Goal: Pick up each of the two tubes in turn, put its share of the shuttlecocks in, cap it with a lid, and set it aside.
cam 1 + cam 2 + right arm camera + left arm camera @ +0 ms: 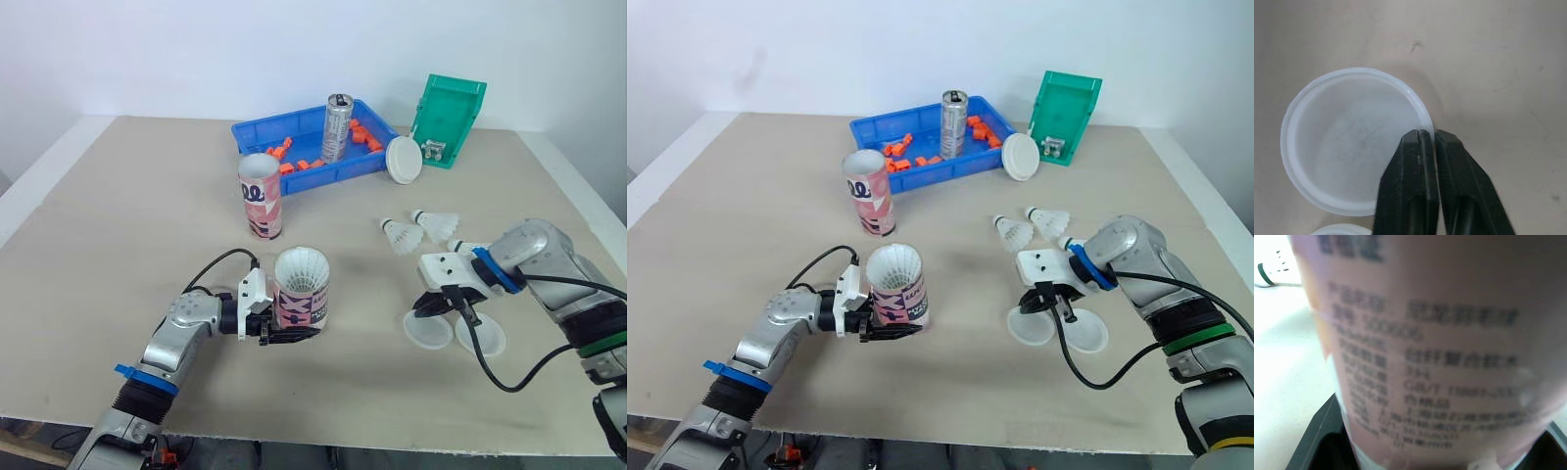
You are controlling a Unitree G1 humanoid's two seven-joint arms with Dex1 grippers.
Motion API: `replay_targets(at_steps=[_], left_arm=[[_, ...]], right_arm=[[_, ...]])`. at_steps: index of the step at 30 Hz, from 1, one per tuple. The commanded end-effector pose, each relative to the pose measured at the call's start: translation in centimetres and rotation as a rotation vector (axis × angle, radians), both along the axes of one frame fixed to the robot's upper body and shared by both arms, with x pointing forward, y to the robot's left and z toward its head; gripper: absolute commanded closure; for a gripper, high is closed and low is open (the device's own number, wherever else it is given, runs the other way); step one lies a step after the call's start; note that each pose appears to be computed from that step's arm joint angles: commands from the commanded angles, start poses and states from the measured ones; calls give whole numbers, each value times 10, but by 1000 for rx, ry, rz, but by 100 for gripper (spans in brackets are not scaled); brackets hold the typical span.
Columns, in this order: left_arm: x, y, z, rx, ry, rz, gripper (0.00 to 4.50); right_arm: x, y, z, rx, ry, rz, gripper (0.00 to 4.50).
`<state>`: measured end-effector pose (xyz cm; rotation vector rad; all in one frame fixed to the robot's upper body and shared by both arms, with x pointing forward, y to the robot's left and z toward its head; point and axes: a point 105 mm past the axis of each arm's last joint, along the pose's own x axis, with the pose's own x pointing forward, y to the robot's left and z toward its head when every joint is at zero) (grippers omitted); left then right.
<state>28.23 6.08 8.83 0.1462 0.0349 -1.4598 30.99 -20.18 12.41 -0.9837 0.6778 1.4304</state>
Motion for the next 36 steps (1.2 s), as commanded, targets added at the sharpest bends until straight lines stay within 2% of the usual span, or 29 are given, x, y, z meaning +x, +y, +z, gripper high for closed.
replay_targets(at_steps=[1,8,12,17,21,25,28,36], left_arm=[[-7,7,-32,98,125,-24,166],[0,12,-35,124,141,-27,166],[-1,14,-40,154,155,-53,166],[2,18,-42,193,157,-76,166],[5,21,-42,228,137,-96,166],[6,23,-42,257,119,-115,166],[4,28,-49,323,88,-142,166],[3,29,-48,326,84,-144,166]], right_arm=[[0,5,8,22,-2,32,423],[-11,43,55,187,-68,125,423],[-23,80,103,332,-133,232,423],[-28,114,154,435,-238,362,423],[-32,144,181,475,-303,492,423],[-33,160,188,469,-317,568,423],[-34,171,190,464,-321,618,423],[-25,174,166,363,-317,650,423]])
